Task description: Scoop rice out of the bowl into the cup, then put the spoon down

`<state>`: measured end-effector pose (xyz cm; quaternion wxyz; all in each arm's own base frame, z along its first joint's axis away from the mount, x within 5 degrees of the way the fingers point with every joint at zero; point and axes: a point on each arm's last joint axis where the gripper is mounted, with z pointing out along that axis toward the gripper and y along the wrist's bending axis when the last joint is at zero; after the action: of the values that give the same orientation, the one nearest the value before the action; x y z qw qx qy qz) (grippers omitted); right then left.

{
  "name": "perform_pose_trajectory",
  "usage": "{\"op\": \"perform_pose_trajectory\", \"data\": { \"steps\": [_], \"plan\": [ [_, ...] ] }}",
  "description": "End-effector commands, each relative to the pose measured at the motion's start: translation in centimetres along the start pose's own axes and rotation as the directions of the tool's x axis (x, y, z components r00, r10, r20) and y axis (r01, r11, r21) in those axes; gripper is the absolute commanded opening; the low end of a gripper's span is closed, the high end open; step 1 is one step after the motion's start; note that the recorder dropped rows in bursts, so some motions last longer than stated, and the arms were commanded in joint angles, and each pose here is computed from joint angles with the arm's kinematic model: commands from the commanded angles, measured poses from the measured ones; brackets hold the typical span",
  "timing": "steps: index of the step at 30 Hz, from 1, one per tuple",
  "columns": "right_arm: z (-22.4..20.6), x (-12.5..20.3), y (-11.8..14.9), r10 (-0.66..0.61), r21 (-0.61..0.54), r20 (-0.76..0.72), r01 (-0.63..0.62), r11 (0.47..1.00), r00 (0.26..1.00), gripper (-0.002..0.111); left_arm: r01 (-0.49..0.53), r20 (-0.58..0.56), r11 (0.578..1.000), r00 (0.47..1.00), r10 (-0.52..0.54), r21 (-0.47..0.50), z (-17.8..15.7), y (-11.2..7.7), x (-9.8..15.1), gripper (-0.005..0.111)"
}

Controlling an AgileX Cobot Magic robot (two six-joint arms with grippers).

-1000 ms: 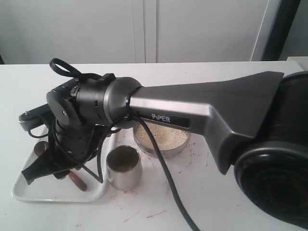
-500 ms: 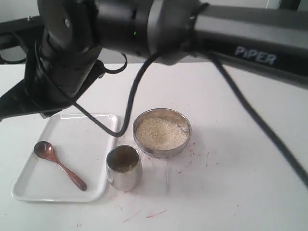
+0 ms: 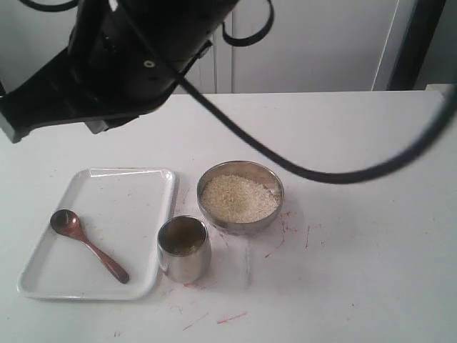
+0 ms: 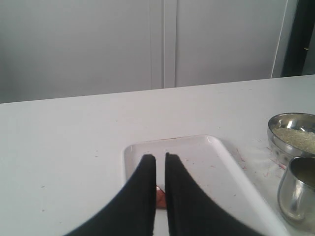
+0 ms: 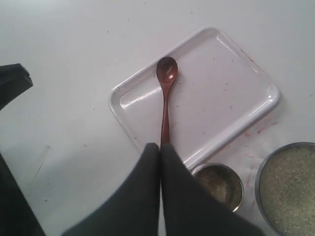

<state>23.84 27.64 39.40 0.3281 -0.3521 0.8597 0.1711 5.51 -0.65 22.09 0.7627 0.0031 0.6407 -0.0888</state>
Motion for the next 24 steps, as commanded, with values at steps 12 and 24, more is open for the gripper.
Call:
{"op": "perform_pose_trajectory", "data": {
  "steps": [12, 24],
  "plan": [
    [-9.7, 8.4, -0.7, -0.033, -0.001, 0.218, 0.035, 0.999, 0.975, 0.0, 0.006, 0.012, 1.0, 1.0, -0.007, 0.003, 0.0, 0.0, -0.2, 0.014],
    [-12.2, 17.7, -1.5, -0.026, -0.015, 0.475, 0.037, 0.999, 0.879, 0.0, 0.006, 0.012, 1.0, 1.0, -0.007, 0.003, 0.0, 0.0, -0.2, 0.014]
  ]
}}
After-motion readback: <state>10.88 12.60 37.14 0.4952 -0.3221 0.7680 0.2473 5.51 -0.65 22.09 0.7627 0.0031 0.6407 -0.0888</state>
